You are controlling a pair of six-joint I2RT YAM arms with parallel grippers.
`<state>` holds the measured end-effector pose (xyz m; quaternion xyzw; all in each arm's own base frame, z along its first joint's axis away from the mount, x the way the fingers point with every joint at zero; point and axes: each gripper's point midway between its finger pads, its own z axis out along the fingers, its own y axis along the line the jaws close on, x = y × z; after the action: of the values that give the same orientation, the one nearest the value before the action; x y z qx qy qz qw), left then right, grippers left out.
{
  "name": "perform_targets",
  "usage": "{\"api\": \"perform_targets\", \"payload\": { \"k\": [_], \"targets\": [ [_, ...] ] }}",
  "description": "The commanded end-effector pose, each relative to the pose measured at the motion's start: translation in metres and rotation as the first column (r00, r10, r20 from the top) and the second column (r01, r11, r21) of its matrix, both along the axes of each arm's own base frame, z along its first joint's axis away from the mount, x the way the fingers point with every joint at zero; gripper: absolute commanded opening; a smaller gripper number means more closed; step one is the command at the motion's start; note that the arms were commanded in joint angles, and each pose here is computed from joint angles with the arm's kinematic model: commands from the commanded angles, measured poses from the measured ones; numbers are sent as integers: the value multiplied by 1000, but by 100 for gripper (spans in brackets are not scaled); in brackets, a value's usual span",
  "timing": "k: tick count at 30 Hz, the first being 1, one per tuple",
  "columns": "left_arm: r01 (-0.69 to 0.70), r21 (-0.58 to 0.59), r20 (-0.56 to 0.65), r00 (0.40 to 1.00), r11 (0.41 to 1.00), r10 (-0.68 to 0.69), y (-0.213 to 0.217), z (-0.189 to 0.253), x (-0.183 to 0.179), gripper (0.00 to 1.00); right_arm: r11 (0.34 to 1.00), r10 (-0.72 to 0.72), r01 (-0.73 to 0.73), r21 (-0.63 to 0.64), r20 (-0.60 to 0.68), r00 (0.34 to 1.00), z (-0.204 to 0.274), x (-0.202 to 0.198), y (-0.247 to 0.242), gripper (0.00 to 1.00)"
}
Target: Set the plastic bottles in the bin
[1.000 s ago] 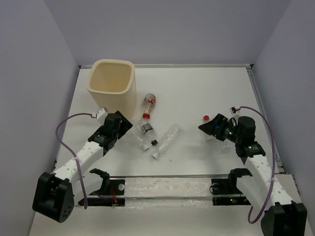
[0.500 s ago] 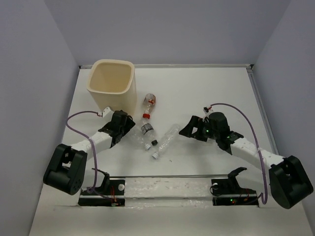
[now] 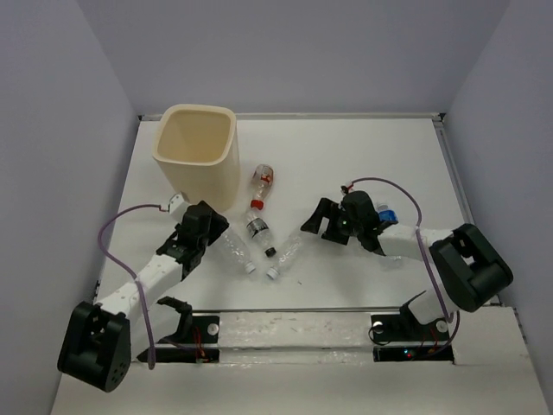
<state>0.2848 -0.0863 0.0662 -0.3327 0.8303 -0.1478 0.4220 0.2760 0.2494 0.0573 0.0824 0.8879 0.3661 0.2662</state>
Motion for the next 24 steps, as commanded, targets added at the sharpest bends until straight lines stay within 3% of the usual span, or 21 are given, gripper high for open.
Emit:
{"api": "perform_targets", "payload": {
  "k": [1, 5, 8, 12, 15, 19, 22, 24],
  "targets": [
    [56, 10, 92, 994, 998, -57, 3, 38, -11, 58, 997, 2, -6, 73, 53, 999, 13, 19, 24, 100],
    [99, -1, 262, 960, 995, -95, 1, 112, -13, 58, 995, -12, 12, 96, -1, 1000, -2, 20, 29, 100],
    [115, -4, 411, 906, 993, -103, 2, 182, -15, 57, 994, -31, 32, 106, -14, 999, -7, 20, 28, 90],
    [148, 11, 581, 804, 989, -127, -1, 275, -12, 57, 991, -60, 64, 118, -37, 997, -14, 19, 26, 67],
    [138, 26, 662, 740, 990, -121, 0, 322, -8, 57, 989, -88, 87, 123, 3, 996, -3, 20, 20, 53],
    [57, 60, 761, 644, 997, -82, 9, 402, 5, 57, 991, -119, 114, 72, 70, 990, 11, 13, 0, 43],
    [-9, 42, 809, 587, 999, -29, 18, 446, 13, 57, 991, -126, 121, 54, 110, 986, 24, 6, -10, 42],
    [-98, 67, 810, 586, 993, 3, 25, 453, 34, 57, 989, -138, 127, 70, 174, 975, 46, 1, -19, 37]
  ]
}}
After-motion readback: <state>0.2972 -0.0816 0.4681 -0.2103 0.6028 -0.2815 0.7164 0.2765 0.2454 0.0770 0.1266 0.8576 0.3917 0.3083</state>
